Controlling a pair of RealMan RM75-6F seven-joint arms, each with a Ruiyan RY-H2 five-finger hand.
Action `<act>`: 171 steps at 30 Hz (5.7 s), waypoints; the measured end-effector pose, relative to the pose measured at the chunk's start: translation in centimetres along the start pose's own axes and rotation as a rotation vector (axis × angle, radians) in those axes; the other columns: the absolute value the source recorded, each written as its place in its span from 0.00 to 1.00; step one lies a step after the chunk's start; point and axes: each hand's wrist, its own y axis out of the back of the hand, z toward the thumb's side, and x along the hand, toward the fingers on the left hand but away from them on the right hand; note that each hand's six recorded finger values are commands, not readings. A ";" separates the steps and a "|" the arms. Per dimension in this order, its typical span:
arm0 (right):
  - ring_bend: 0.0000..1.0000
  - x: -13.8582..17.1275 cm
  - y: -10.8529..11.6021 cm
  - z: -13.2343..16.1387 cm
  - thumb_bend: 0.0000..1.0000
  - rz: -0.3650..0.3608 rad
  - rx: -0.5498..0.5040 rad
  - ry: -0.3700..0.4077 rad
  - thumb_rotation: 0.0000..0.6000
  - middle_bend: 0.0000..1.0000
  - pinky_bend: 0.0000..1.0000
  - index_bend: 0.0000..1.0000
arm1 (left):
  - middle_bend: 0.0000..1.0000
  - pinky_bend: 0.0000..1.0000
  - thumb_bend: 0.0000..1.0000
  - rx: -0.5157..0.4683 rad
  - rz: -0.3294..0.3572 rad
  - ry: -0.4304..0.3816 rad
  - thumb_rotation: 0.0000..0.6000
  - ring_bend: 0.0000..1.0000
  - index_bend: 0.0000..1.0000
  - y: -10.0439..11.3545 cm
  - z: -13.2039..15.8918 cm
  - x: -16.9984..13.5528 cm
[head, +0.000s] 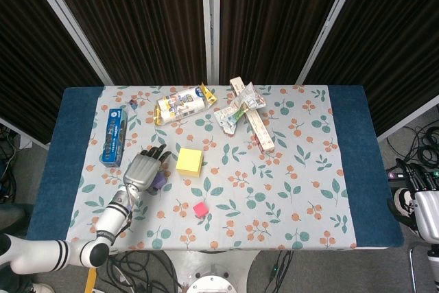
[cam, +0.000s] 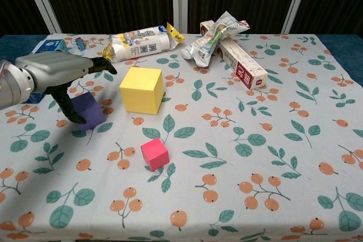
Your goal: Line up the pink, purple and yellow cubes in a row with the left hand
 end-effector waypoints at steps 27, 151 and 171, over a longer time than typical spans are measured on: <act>0.13 0.1 0.0 0.1 0.24 -0.002 -0.007 0.005 1.00 0.17 0.22 0.06 | 0.33 0.27 0.23 -0.163 -0.020 0.099 1.00 0.16 0.55 -1.5 -3.3 -0.2; 0.13 1.3 0.5 -1.1 0.24 -0.019 -0.003 -0.043 1.00 0.17 0.22 0.06 | 0.23 0.25 0.25 0.378 0.143 -0.737 1.00 0.12 0.34 -1.1 10.8 -2.4; 0.13 1.4 0.5 -1.2 0.24 -0.019 -0.004 -0.044 1.00 0.17 0.22 0.06 | 0.36 0.25 0.33 0.238 0.132 -0.696 1.00 0.17 0.59 -2.2 11.3 -1.9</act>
